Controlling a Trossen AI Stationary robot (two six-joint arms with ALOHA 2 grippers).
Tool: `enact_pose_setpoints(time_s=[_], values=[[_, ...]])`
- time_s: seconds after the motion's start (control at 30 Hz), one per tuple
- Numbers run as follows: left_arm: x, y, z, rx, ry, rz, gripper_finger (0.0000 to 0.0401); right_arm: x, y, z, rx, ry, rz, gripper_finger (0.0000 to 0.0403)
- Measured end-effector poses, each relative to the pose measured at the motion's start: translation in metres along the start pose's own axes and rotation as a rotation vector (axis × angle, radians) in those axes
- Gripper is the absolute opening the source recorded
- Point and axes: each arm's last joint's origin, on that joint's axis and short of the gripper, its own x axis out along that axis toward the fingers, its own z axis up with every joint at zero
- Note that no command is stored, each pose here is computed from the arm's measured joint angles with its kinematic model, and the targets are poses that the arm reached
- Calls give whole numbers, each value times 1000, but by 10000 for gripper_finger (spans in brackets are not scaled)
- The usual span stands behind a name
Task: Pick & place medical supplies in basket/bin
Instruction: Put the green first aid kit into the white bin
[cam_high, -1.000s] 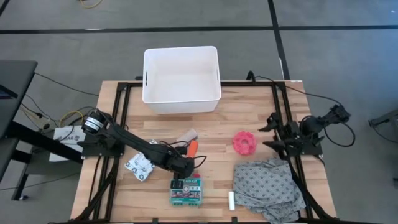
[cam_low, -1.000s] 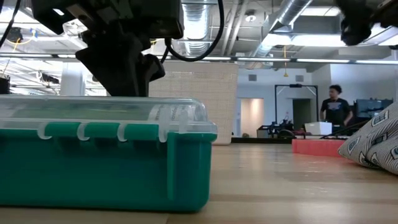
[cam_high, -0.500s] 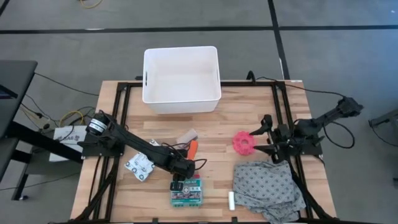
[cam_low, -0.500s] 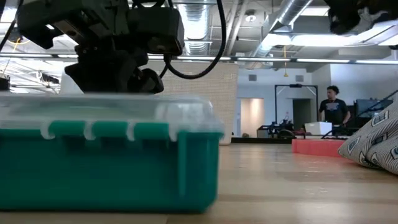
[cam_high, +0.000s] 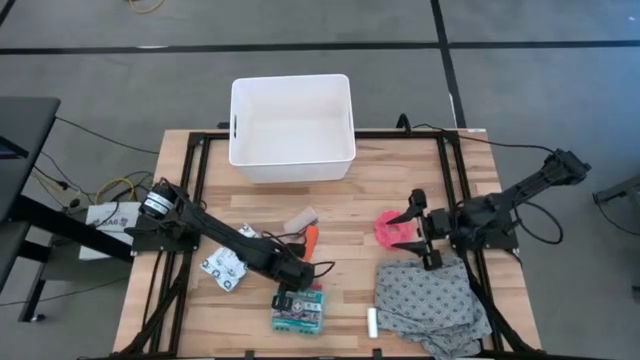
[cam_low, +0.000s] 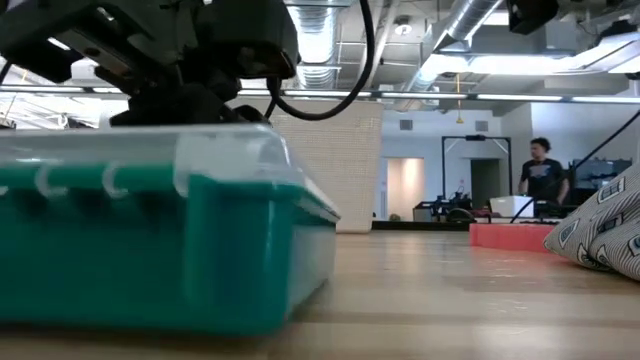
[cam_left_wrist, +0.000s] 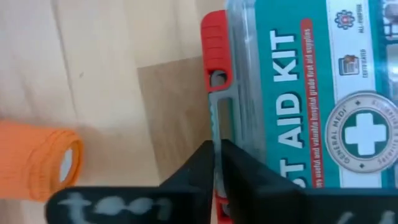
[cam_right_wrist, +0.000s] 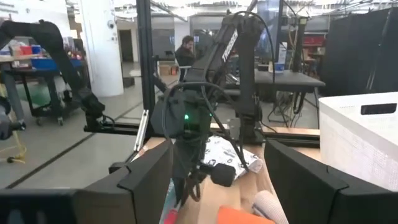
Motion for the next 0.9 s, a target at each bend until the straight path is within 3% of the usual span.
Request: enact_pose_setpoints(time_s=[0.23,0.37,0.53,0.7,0.8,0.9], values=[[-20,-3,25,-5,-59,168,3,1,0,0,-1,4,-12,249],[-61,-1,49,-12,-68,320,2,1,0,0,-2,6,-18,249],[-138,15,79,44,-70,556,1,1,0,0,-3,6,-18,249],[-223,50,102,-40,-216,782,1,1,0,-1,-6,10,-17,249],[-265,83,107,-129,-297,924,1,1,0,-1,-6,10,-17,249],[-296,125,102,-209,-282,1108,0,1,0,-1,-6,10,-17,249]])
